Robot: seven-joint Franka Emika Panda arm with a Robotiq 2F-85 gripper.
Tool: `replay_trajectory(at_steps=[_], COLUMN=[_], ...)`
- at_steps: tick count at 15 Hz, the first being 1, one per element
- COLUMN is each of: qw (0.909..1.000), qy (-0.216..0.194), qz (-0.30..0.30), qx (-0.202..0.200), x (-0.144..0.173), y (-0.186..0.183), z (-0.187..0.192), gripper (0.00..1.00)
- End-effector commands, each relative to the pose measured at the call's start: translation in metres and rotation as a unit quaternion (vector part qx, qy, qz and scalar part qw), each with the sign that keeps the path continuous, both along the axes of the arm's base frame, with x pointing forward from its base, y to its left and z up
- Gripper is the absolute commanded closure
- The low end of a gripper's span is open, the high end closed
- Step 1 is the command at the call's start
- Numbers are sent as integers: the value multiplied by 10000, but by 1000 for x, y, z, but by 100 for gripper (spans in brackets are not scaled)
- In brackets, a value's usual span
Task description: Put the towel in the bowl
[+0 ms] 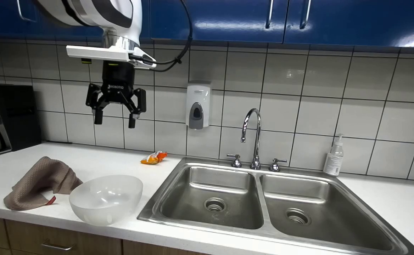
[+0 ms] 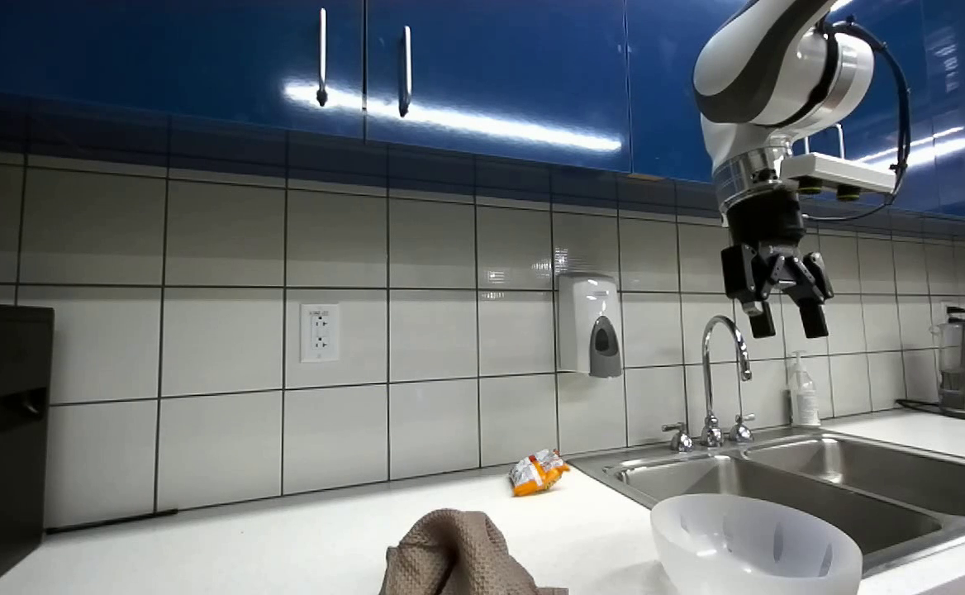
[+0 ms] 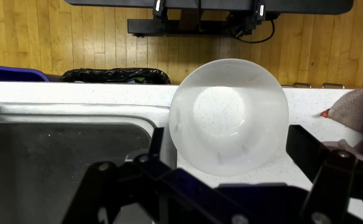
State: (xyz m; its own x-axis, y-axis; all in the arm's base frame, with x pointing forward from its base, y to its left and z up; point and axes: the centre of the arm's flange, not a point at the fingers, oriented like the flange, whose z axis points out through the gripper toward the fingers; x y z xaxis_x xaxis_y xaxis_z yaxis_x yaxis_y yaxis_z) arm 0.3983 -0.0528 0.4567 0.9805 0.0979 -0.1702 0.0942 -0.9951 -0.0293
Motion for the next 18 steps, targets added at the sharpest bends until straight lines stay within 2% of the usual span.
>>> replay_trajectory(at_steps=[1, 8, 14, 18], qw=[9999, 9994, 9986, 9989], qy=[-107, -257, -509, -439], qz=[76, 91, 134, 186], qx=[84, 217, 43, 2], x=[-4, -6, -12, -27], y=[22, 70, 119, 157], z=[-9, -33, -48, -52], gripper=[0, 0, 0, 0])
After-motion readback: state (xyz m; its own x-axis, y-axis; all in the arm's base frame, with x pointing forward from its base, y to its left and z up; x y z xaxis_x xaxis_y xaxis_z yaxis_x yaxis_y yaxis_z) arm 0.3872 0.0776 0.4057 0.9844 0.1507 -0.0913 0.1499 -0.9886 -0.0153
